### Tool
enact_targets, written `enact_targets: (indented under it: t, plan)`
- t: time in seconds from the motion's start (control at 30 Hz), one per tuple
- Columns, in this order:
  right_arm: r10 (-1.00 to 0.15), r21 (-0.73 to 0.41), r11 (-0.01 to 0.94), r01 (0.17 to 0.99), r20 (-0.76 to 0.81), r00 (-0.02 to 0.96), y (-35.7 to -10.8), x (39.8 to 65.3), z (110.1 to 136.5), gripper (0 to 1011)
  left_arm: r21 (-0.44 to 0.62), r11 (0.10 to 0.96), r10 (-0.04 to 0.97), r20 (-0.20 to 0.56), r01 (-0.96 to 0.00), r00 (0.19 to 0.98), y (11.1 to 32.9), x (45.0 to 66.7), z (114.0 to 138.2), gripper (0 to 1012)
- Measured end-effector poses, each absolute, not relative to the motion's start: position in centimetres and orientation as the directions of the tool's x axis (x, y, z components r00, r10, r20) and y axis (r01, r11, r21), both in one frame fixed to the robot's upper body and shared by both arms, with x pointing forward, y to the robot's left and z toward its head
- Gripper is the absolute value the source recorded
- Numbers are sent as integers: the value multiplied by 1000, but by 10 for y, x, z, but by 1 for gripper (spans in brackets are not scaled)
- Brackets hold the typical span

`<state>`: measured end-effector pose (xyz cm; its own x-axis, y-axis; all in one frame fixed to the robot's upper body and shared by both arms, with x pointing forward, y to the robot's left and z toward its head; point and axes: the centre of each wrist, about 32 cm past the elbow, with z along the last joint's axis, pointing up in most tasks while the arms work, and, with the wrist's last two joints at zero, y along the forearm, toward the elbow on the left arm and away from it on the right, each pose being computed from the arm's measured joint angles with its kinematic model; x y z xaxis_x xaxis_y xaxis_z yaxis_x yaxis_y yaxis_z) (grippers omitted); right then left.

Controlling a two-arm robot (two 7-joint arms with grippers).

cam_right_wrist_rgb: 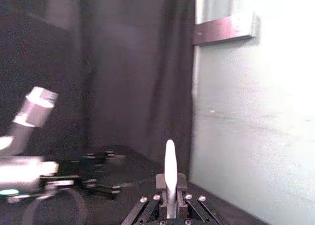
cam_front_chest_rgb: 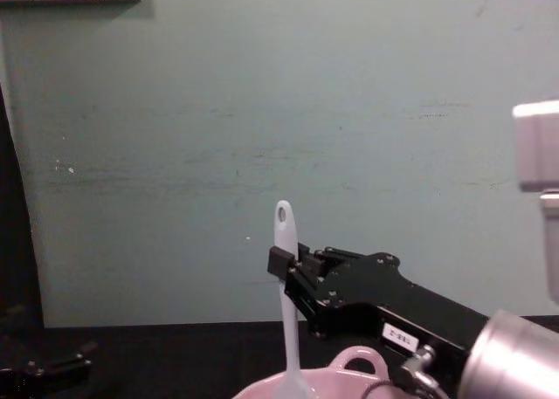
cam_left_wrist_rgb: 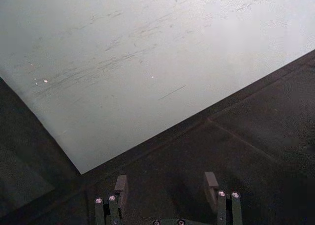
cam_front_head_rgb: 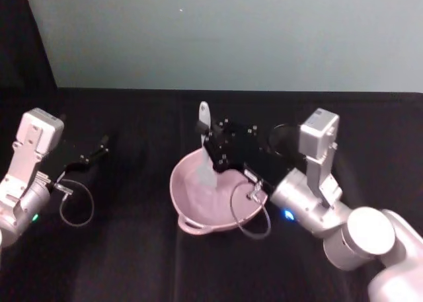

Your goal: Use the one hand to pick up the spoon and stir the clear water in the bowl.

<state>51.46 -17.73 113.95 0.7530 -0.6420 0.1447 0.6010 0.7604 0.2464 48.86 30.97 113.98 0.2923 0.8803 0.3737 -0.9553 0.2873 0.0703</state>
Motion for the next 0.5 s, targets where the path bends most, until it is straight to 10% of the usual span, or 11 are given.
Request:
enact_targets:
  t: [0.5]
  plan:
    - [-758,218,652,726,207,618,-203,528,1143,116,70,287,880,374,-955,292,310,489,1140,1011]
